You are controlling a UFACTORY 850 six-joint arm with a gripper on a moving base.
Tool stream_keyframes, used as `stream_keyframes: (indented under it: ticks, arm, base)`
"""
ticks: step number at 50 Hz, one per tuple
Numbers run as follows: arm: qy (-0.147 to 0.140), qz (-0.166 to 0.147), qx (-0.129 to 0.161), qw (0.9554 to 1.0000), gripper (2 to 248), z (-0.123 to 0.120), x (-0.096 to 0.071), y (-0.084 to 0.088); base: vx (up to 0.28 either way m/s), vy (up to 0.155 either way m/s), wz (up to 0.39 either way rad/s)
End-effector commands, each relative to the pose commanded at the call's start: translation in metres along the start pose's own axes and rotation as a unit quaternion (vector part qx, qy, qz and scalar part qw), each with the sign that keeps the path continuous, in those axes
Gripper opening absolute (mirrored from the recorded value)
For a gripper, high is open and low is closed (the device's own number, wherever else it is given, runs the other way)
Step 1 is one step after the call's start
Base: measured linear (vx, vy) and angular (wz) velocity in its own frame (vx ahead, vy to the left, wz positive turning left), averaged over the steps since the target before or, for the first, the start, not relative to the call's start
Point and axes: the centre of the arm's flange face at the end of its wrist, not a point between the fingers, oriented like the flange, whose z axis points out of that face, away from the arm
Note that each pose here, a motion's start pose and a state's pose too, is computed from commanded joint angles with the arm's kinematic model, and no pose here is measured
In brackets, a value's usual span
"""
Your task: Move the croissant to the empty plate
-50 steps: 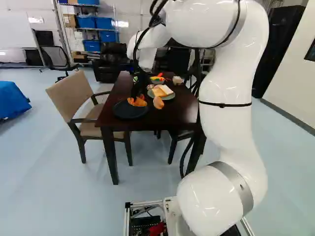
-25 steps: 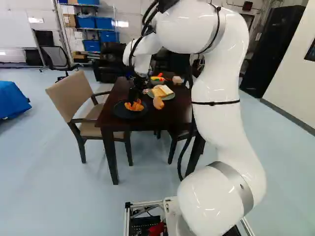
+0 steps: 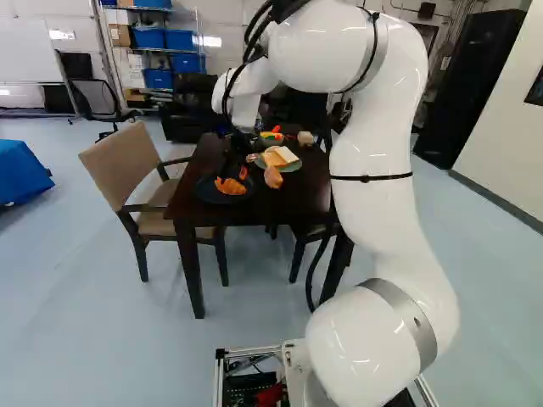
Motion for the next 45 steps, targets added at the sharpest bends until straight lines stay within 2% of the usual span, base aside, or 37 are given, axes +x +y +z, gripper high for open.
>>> stream_keyframes:
  ticks: [3, 4, 16, 45]
  arm:
    - [0.0, 0.0, 0.0, 1.0, 208, 0.0, 0.0, 0.0]
    - [0.0, 0.0, 0.0, 1.0, 242, 0.0, 0.0, 0.0]
    - [0.002, 0.0, -0.001, 1.0, 247, -0.004, 0.0, -0.001]
    - [0.02, -0.005, -0.008, 0.9998, 247, -0.046, -0.008, -0.012]
  base:
    - [0.0, 0.0, 0.0]
    - [0.0, 0.0, 0.0]
    - [0.0, 0.0, 0.0]
    - [0.0, 0.0, 0.0]
